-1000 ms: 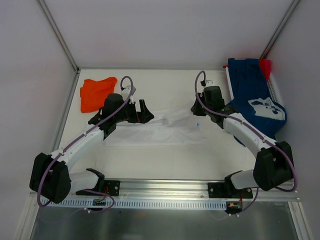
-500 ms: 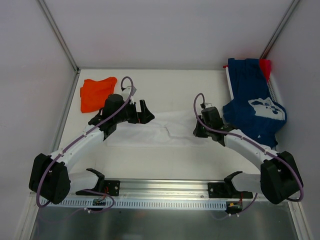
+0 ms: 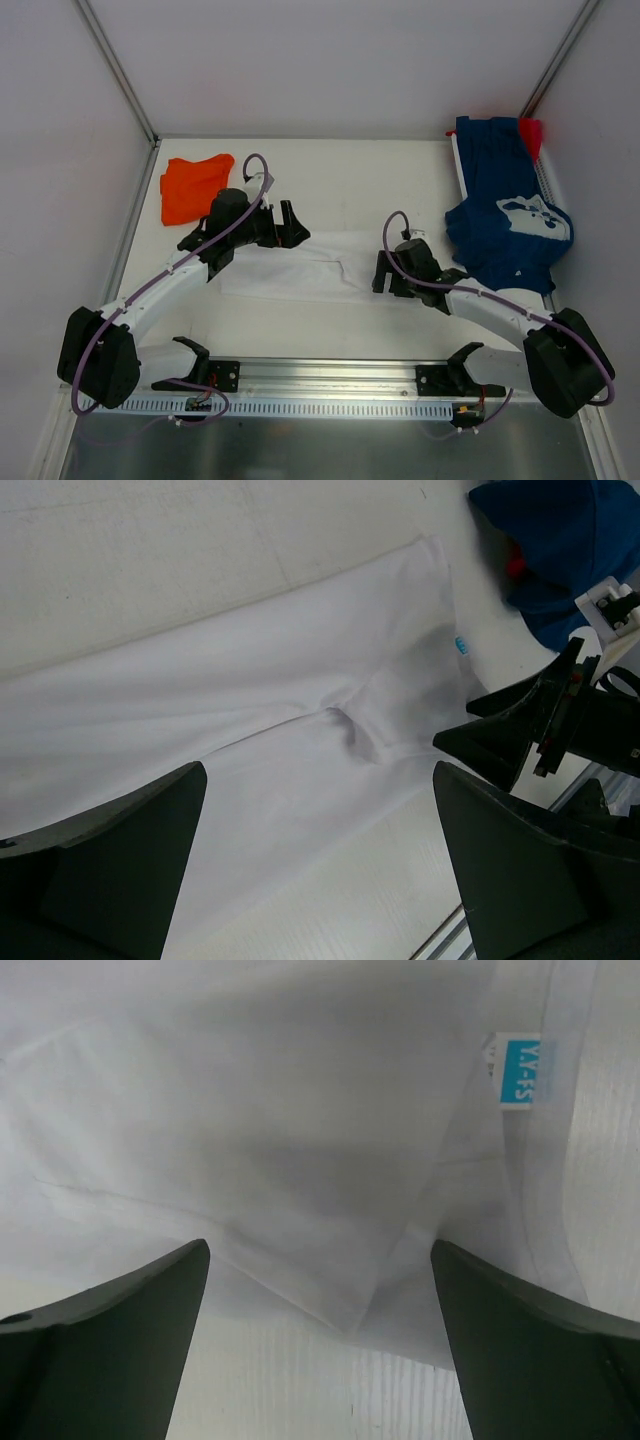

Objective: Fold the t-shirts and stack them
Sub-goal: Fold the other side of the tshirt into a rectangle

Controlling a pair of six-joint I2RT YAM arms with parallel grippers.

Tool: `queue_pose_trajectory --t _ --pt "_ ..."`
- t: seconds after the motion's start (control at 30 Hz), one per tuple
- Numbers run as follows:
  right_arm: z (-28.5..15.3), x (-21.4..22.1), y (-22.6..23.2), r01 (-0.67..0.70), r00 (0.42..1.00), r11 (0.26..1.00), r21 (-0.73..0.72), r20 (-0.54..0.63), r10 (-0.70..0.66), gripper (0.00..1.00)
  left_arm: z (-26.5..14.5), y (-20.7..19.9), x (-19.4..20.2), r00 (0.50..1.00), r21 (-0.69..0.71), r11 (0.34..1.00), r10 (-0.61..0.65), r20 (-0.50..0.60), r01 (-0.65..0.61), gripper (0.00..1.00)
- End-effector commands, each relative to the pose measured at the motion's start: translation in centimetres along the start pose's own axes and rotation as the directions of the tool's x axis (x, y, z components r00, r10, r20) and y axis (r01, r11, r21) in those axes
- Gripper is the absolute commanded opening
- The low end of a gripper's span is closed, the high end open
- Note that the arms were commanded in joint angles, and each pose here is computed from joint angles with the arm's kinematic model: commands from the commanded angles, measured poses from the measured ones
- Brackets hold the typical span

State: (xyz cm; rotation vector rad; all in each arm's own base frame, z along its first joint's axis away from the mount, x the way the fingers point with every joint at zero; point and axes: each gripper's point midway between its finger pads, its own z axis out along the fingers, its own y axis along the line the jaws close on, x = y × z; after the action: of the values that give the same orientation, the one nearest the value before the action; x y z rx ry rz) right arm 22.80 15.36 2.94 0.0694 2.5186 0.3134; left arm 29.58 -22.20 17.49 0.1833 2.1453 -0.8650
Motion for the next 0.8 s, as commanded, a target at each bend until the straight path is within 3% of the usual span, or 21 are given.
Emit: queue_pose_trajectory --t 0.0,0.3,0.43,0.5,0.53,0.6,0.63,0.77 --pt "-0.3 1.7 -1.8 -0.010 1.000 0.997 0.071 -0.009 0.011 0.99 -0.5 -1.0 -1.3 0.998 0.025 0.999 0.030 0.058 -0.032 0.99" --pt "-7.8 -3.9 -0.5 0.047 0.987 0.996 0.082 0.150 -0.058 0.99 -0.2 -4.9 -4.6 0.990 0.147 0.981 0.112 0.083 -0.123 0.99" --pt "-12.2 -6.0 0.9 0.050 0.970 0.999 0.012 0.238 -0.052 1.00 0.4 -9.4 -7.1 0.987 0.315 0.935 0.147 0.068 -0.161 0.99" --pt "-14.2 -6.3 1.1 0.048 0.961 0.999 -0.014 0.274 -0.042 0.99 2.3 -11.4 -5.0 0.985 0.434 0.893 0.160 -0.059 -0.119 0.99" --pt "-14.7 -6.3 1.0 0.045 0.958 0.999 -0.015 0.284 -0.038 0.99 2.7 -13.2 -5.8 0.982 0.483 0.867 0.179 -0.063 -0.127 0.99" --pt "-15.9 -5.9 0.3 0.030 0.954 0.999 -0.012 0.300 -0.025 0.99 5.8 -13.9 -3.0 0.964 0.530 0.846 0.187 -0.188 -0.060 0.97" --pt "-16.2 -6.0 -0.2 0.019 0.949 1.000 0.000 0.315 -0.018 0.99 6.5 -16.0 -2.2 0.954 0.568 0.820 0.219 -0.202 -0.068 0.93" --pt "-17.7 -5.2 -2.2 -0.028 0.936 1.000 0.002 0.352 0.026 1.00 12.6 -16.9 4.2 0.901 0.575 0.818 0.247 -0.358 0.004 0.79"
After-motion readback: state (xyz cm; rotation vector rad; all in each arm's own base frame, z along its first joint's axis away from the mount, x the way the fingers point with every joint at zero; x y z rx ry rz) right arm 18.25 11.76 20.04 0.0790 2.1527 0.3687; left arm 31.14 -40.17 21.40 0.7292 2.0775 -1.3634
